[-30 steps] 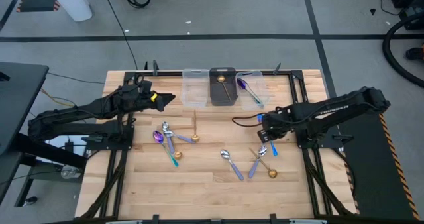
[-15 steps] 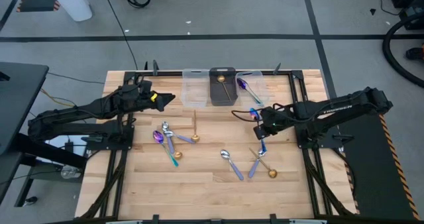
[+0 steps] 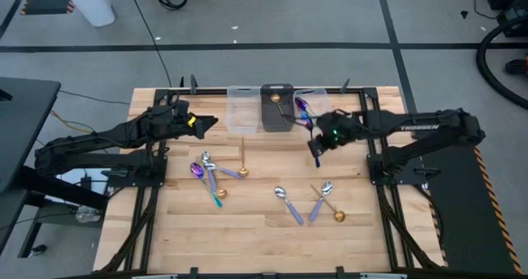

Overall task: Sort silverware by color (type)
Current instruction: Put the blue spoon into the right transparent bin

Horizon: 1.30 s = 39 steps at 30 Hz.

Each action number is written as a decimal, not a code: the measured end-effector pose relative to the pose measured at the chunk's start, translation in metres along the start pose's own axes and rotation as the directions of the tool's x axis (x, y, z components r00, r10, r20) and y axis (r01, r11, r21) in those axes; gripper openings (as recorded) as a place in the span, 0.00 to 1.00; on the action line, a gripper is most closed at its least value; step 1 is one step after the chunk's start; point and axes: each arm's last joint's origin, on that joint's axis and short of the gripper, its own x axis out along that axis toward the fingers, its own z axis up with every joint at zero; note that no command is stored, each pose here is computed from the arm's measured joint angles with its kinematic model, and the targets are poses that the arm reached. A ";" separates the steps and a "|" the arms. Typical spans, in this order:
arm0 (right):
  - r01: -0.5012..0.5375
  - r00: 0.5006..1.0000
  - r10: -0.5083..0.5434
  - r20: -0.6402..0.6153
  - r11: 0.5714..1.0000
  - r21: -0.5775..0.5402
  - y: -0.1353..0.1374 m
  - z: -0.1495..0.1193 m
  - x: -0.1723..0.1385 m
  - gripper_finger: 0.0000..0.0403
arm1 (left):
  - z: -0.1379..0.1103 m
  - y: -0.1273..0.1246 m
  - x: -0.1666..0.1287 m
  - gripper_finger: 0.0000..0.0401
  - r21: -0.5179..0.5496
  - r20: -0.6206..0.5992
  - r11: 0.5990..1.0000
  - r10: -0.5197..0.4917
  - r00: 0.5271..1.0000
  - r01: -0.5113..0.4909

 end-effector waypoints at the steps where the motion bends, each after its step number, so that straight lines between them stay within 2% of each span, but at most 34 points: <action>1: 0.012 1.000 -0.012 0.003 1.000 -0.017 0.001 0.006 -0.001 0.08 | 0.000 0.000 0.000 0.45 0.000 0.000 1.000 0.001 1.000 -0.001; 10: 0.093 0.996 -0.092 0.011 0.985 -0.147 0.011 0.053 0.000 0.08 | 0.000 0.000 0.000 0.45 -0.008 0.002 1.000 0.002 1.000 -0.002; 21: 0.141 0.990 -0.135 0.045 0.967 -0.213 0.011 0.099 0.009 0.08 | 0.000 0.000 0.000 0.45 -0.050 0.001 0.999 0.001 1.000 -0.001; 26: 0.166 0.986 -0.157 0.059 0.958 -0.234 0.003 0.113 0.010 0.08 | 0.000 0.000 0.000 0.45 -0.087 0.001 0.996 0.000 1.000 0.000; 39: 0.262 0.965 -0.256 0.061 0.922 -0.285 -0.033 0.140 0.024 0.08 | 0.000 0.000 0.000 0.45 -0.088 0.006 0.996 0.003 1.000 -0.003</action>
